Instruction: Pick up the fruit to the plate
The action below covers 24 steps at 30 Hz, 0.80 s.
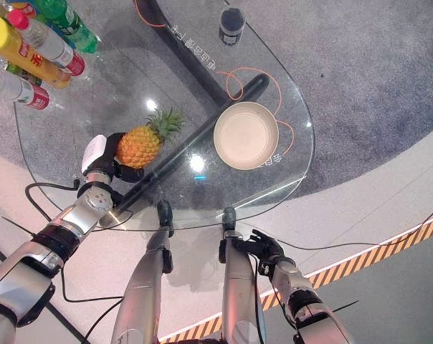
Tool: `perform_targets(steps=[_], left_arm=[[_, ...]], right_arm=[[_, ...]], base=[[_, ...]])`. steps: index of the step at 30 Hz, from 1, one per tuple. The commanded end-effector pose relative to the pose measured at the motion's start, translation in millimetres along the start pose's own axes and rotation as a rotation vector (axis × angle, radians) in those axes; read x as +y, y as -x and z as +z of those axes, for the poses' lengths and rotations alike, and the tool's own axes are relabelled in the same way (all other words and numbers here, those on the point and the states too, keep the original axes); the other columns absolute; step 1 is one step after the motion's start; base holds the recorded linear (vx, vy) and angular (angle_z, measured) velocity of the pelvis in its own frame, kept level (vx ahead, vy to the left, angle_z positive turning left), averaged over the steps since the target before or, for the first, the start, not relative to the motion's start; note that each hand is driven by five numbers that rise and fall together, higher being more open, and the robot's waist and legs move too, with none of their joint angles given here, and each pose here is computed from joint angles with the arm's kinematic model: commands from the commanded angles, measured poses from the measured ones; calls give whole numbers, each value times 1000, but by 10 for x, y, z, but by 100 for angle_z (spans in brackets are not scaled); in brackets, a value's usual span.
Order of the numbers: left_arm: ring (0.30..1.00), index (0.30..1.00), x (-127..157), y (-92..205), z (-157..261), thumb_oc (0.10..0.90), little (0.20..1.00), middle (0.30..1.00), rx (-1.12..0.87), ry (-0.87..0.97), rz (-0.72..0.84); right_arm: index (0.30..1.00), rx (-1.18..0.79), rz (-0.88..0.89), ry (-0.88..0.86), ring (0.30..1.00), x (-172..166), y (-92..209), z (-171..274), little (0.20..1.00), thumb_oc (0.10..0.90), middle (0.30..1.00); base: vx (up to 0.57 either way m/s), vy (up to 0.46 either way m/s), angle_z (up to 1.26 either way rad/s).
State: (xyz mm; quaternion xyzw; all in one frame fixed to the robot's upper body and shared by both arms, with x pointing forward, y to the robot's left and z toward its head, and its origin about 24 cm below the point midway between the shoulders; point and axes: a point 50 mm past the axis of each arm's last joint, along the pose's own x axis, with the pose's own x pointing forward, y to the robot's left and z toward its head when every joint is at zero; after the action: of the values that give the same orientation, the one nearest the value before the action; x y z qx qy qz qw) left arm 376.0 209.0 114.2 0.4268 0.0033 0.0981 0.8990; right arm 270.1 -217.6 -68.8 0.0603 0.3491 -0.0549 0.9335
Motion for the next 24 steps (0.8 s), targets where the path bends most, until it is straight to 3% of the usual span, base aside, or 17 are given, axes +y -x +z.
perform_targets(steps=[1, 15, 18, 24], left_arm=[[300, 300, -19, -109, 356, 100, 200, 300, -81, 69, 9], [300, 300, 230, -34, 185, 100, 200, 300, -113, 173, 183], [300, 300, 304, 29, 141, 100, 200, 300, -132, 182, 231], [300, 300, 275, 165, 58, 100, 200, 300, -148, 192, 254]], right_arm=[[900, 223, -81, 111, 900, -238, 129, -597, 900, 800, 900], [900, -4, -316, -48, 900, -312, 155, -308, 900, 800, 900], [900, -176, -527, -98, 900, -380, 240, -49, 900, 800, 900], [900, -380, -749, -183, 900, -403, 421, 289, 900, 800, 900]], base=[[0, 0, 0], [-1, -5, 0], [0, 0, 0], [1, 37, -1]])
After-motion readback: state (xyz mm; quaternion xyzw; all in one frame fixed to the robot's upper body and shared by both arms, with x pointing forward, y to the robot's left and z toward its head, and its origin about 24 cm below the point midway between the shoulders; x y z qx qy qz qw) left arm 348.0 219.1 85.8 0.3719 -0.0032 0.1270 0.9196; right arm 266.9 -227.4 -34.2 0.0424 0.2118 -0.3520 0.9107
